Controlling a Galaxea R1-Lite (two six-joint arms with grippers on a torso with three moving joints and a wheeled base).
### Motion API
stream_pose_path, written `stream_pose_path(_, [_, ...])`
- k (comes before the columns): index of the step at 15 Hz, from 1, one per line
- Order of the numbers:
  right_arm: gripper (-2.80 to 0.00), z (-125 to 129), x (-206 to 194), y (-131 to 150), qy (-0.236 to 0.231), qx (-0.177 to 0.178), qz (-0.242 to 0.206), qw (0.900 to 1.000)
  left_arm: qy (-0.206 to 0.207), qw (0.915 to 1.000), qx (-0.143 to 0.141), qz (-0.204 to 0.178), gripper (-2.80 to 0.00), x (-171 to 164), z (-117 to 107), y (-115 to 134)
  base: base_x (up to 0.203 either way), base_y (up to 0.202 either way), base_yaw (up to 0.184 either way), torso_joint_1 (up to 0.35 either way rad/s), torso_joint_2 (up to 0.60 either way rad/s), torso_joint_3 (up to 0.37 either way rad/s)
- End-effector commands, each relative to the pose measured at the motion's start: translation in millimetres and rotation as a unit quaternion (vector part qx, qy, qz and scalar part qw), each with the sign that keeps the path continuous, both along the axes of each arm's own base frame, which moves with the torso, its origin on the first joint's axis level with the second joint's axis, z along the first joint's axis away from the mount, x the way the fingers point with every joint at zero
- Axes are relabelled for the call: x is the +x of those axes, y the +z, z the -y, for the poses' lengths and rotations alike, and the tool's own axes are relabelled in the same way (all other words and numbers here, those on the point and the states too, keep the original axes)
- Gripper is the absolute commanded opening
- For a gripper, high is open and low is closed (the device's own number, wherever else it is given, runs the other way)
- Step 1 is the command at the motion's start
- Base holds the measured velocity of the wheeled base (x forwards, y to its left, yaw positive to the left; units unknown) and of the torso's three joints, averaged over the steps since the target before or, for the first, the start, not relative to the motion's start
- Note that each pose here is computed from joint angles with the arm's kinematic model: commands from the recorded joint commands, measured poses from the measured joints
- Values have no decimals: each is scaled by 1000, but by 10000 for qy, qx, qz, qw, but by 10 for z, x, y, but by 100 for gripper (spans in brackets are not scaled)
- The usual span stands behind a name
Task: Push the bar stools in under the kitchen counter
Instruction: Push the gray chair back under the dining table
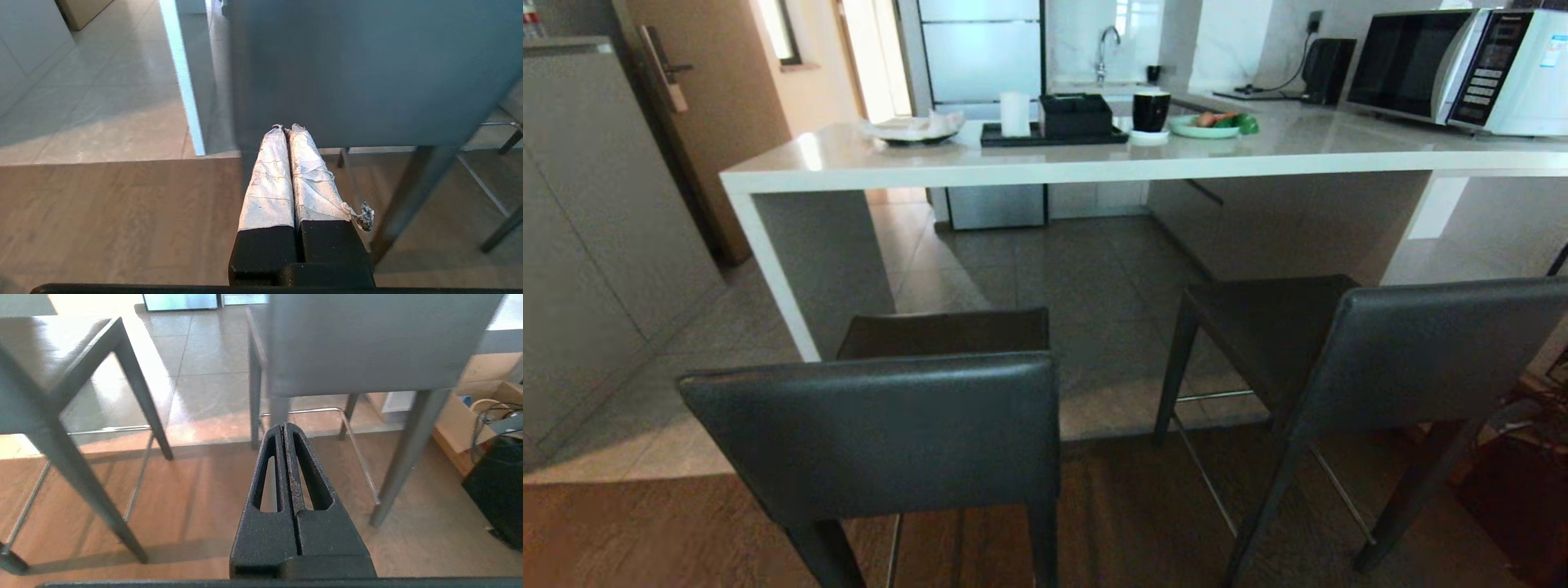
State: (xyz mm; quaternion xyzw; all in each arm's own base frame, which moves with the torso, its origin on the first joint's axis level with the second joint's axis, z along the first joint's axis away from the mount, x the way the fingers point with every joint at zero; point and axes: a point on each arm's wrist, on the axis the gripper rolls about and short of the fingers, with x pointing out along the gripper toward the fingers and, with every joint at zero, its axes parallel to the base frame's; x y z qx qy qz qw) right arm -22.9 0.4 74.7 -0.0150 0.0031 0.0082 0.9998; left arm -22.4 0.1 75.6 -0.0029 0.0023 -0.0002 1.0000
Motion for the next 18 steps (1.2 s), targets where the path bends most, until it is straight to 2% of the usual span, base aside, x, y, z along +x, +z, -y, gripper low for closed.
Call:
stream_pose_path(1, [-280, 0, 1, 0, 2, -3, -3, 10000, 2, 10000, -2, -7, -280, 1, 0, 0, 0, -193, 2, 2, 7, 2])
stream_pose_path(18, [-280, 0, 0, 0, 2, -3, 1, 10000, 2, 10000, -2, -7, -280, 1, 0, 0, 0, -188, 4, 3, 2, 2])
